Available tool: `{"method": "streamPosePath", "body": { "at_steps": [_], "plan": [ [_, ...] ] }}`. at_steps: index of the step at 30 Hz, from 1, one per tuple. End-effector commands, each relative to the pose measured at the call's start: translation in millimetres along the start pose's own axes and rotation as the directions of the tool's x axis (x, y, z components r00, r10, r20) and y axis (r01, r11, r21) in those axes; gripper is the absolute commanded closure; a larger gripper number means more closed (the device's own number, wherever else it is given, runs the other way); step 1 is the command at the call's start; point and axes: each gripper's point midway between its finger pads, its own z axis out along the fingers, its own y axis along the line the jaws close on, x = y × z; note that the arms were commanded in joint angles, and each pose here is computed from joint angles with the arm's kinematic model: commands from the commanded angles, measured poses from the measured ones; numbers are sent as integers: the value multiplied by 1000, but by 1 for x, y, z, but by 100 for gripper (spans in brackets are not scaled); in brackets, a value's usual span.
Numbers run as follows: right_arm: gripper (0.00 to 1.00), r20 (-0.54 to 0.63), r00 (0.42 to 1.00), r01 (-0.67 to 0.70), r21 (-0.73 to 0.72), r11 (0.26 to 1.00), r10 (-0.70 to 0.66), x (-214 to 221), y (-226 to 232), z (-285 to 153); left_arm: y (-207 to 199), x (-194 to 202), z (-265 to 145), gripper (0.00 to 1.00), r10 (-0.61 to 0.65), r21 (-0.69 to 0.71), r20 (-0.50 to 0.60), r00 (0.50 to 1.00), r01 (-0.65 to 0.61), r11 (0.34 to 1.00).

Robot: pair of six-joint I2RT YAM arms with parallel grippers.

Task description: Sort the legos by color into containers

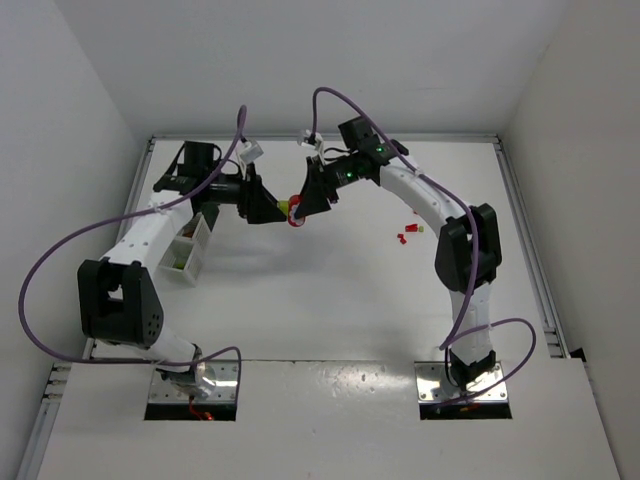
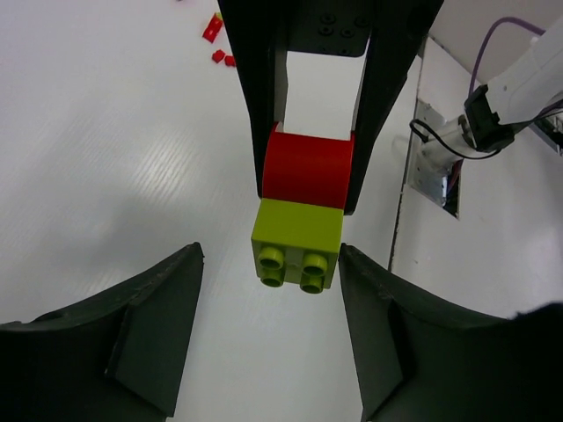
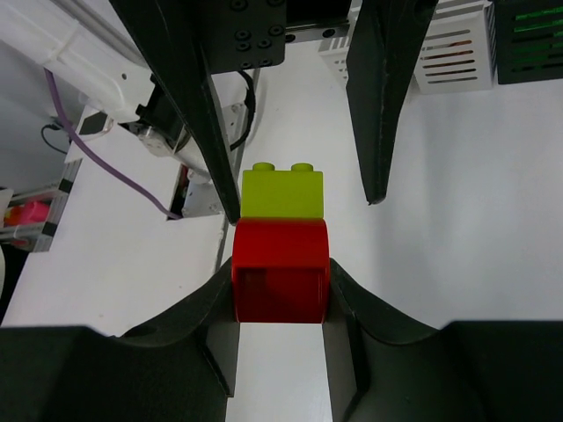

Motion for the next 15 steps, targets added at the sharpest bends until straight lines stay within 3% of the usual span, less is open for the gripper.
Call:
{"method": "streamPosePath", "body": {
  "at_steps": [1, 5, 12, 15],
  "plan": [
    [100, 14, 1000, 10, -46, 999, -9, -1, 5, 5, -8, -23, 3, 32, 54, 57, 46, 997, -57, 997],
    [100, 4, 1000, 2, -49, 999, -2, 3, 7, 5, -10, -32, 3, 53, 65, 76, 63, 996, -69, 995],
    [100, 1, 1000, 22, -40, 999, -22, 5, 6, 4, -16, -40, 3, 75, 58, 111, 78, 995, -67, 992],
    [100, -3, 1000, -3, -23, 1000, 3, 10, 4, -1, -11, -44, -6, 90, 52, 87, 92, 994, -60, 994]
  ]
}}
